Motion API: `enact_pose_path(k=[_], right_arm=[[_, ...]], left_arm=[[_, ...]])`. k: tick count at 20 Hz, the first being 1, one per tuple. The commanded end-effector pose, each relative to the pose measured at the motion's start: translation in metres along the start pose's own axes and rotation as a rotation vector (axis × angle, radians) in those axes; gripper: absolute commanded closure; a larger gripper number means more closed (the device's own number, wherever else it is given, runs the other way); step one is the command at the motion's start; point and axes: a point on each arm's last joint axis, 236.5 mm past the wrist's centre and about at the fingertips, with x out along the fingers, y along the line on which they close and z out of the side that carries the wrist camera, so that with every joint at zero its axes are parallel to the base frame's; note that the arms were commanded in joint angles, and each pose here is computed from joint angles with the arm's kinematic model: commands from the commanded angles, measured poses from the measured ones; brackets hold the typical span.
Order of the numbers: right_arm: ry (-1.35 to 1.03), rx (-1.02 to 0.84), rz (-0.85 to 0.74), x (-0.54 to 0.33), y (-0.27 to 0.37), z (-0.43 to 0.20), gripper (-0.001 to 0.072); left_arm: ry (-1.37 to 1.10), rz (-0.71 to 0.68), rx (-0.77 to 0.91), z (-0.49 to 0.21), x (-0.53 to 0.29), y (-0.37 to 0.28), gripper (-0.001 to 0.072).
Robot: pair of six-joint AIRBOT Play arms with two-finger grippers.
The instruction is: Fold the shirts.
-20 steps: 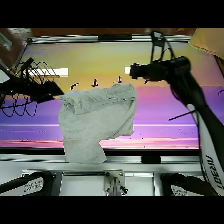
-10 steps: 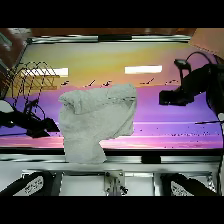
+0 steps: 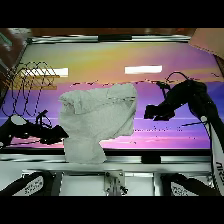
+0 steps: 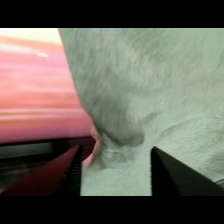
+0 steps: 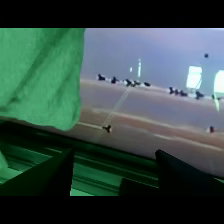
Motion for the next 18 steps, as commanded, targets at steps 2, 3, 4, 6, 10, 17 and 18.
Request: enact_pose_path(k=[2,3,4,6,10,17,18], right_arm=[[0.126,0.043,0.1,0.038,0.019,-0.008,0.0088],[0.16,0.015,0.095,0.049,0.024,-0.013,0.0088],[0.19,-0.017,0.09,0.06,0.032,-0.018,0.0088],[0.248,-0.08,0.069,0.085,0.044,-0.028,0.0088],[0.31,-0.137,0.022,0.126,0.056,-0.04,0.0088],[0.192,-0.175,-0.012,0.121,0.07,-0.024,0.0643],[0.142,-0.217,-0.01,0.104,0.074,-0.018,0.0643]], left_arm=[[-0.032,-0.011,0.005,0.008,0.008,-0.005,0.0403],[-0.029,-0.012,0.005,0.007,0.008,-0.005,0.0567],[-0.025,-0.013,0.009,0.006,0.008,-0.006,0.0666],[-0.017,-0.015,0.031,0.004,0.008,-0.006,0.0673],[-0.024,-0.018,0.047,0.003,0.003,-0.009,0.0675],[-0.258,-0.034,0.227,0.043,-0.061,-0.053,0.0675],[-0.339,-0.039,0.28,0.054,-0.087,-0.07,0.0675]])
